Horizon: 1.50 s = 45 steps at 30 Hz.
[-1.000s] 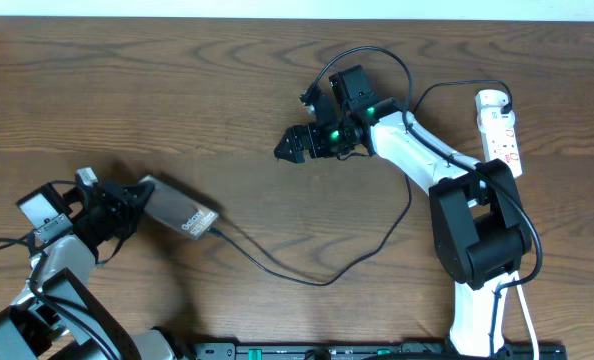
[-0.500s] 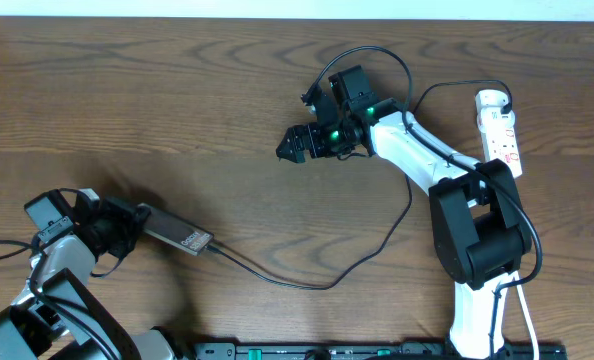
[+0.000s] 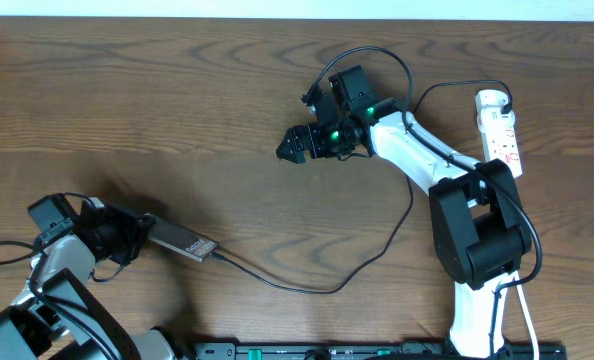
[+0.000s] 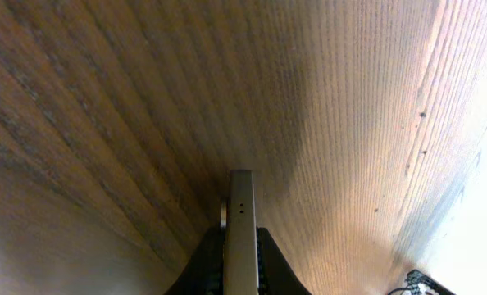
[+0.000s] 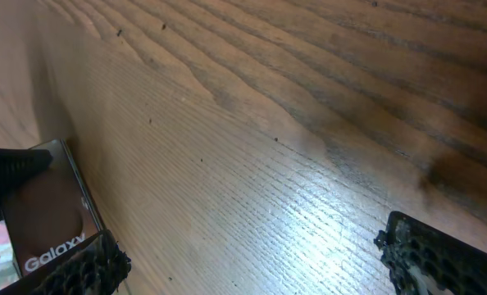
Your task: Plug charger to phone and switch on socket
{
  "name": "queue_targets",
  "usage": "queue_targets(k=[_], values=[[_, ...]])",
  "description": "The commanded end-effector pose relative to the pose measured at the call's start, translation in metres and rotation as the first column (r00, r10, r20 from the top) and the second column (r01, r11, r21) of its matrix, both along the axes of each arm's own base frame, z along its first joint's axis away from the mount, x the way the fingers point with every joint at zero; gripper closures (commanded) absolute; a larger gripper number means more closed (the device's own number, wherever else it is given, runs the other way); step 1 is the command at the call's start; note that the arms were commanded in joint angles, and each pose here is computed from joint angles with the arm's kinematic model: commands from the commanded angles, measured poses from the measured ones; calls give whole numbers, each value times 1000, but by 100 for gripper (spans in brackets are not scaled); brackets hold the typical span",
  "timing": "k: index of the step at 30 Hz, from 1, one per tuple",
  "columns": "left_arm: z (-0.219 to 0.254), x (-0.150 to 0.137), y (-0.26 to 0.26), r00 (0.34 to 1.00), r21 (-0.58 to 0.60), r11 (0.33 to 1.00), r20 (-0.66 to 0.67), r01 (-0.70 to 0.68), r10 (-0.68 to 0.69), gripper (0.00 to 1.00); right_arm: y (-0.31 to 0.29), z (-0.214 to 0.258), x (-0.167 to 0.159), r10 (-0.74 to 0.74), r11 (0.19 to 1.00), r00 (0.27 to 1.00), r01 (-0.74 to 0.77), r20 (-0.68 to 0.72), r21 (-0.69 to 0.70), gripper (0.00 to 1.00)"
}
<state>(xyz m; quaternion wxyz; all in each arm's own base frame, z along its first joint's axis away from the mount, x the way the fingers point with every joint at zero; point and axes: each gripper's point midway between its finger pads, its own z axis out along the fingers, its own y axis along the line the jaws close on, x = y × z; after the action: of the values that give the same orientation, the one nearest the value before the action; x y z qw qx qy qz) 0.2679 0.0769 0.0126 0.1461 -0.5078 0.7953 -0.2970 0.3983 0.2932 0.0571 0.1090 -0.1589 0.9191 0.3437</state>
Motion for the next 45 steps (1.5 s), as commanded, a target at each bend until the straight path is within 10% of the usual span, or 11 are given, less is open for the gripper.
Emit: queue_targets(k=[1, 20, 25, 35, 45], values=[[6, 3, 0, 1000, -3, 1000, 21, 4, -4, 79, -1, 3, 5, -15, 1000, 1000, 15, 1, 2, 1], [7, 4, 1, 1000, 3, 1000, 30, 5, -5, 71, -1, 3, 4, -14, 1000, 1000, 14, 0, 1, 1], [29, 30, 1, 978, -3, 999, 201, 50, -48, 61, -1, 3, 4, -14, 1000, 1000, 14, -3, -1, 1], [154, 67, -37, 567, 67, 912, 764, 405, -308, 33, -1, 5, 5, -15, 1000, 1000, 15, 3, 1, 1], [181, 87, -90, 487, 86, 860, 794, 502, -364, 14, -20, 41, 21, -79, 990, 993, 89, 91, -112, 1]])
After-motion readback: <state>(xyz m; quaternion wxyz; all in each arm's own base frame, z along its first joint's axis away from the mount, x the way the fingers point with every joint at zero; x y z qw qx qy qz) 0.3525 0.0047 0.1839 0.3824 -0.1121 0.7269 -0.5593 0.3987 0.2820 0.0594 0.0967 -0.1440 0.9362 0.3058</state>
